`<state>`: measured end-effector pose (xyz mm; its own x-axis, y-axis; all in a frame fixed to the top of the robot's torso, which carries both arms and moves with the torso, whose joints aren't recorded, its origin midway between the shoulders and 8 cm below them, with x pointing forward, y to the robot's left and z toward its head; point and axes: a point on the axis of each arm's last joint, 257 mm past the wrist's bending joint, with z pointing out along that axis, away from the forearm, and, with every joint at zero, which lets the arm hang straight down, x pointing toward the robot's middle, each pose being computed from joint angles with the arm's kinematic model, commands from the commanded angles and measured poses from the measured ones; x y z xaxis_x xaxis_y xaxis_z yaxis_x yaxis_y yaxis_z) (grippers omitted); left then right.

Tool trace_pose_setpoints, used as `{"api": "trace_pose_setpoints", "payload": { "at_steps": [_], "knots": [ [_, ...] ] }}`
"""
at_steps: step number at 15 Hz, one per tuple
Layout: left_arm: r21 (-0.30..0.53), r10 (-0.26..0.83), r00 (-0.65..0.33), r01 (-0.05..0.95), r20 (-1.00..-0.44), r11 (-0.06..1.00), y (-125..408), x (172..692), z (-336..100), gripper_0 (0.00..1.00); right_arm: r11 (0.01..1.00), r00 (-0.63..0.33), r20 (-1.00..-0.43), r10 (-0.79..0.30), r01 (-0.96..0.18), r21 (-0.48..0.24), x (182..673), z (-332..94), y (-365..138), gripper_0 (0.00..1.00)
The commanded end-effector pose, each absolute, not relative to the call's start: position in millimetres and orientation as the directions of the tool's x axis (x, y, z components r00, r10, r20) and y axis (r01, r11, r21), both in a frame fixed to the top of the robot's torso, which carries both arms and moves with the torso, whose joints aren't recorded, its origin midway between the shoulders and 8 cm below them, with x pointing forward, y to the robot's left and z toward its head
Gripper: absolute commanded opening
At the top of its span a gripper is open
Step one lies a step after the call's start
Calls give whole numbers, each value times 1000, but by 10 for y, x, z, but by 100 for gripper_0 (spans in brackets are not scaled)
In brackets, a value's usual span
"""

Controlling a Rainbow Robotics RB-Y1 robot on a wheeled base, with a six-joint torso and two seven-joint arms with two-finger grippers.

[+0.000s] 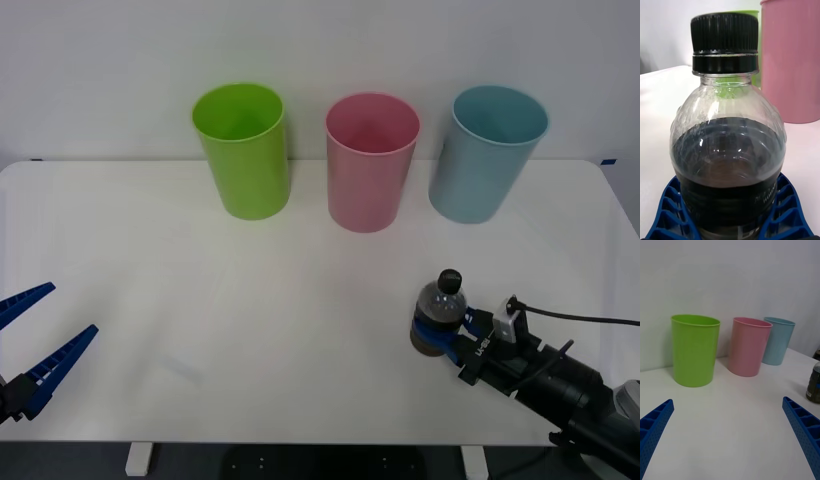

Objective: Grasp the object on the table and drop it into the matching bin: aluminum can to the light blue bin, PET bottle to the pink bin.

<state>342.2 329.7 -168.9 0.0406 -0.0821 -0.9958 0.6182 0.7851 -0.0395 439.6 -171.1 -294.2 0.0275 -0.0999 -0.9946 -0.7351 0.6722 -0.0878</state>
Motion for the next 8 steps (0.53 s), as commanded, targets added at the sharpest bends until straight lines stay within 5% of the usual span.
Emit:
{"api": "trace_pose_setpoints", "payload": {
  "at_steps": [1,8],
  "knots": [
    [-39,-82,41,618,-996,785,3297,3423,-1689,100,671,39,-995,-93,-736,-92,4381,-2870,-1706,0],
    [-39,-82,41,618,-996,785,3297,3423,-1689,100,696,74,-995,-66,-711,-99,4299,-2554,-1800,0]
  ]
}}
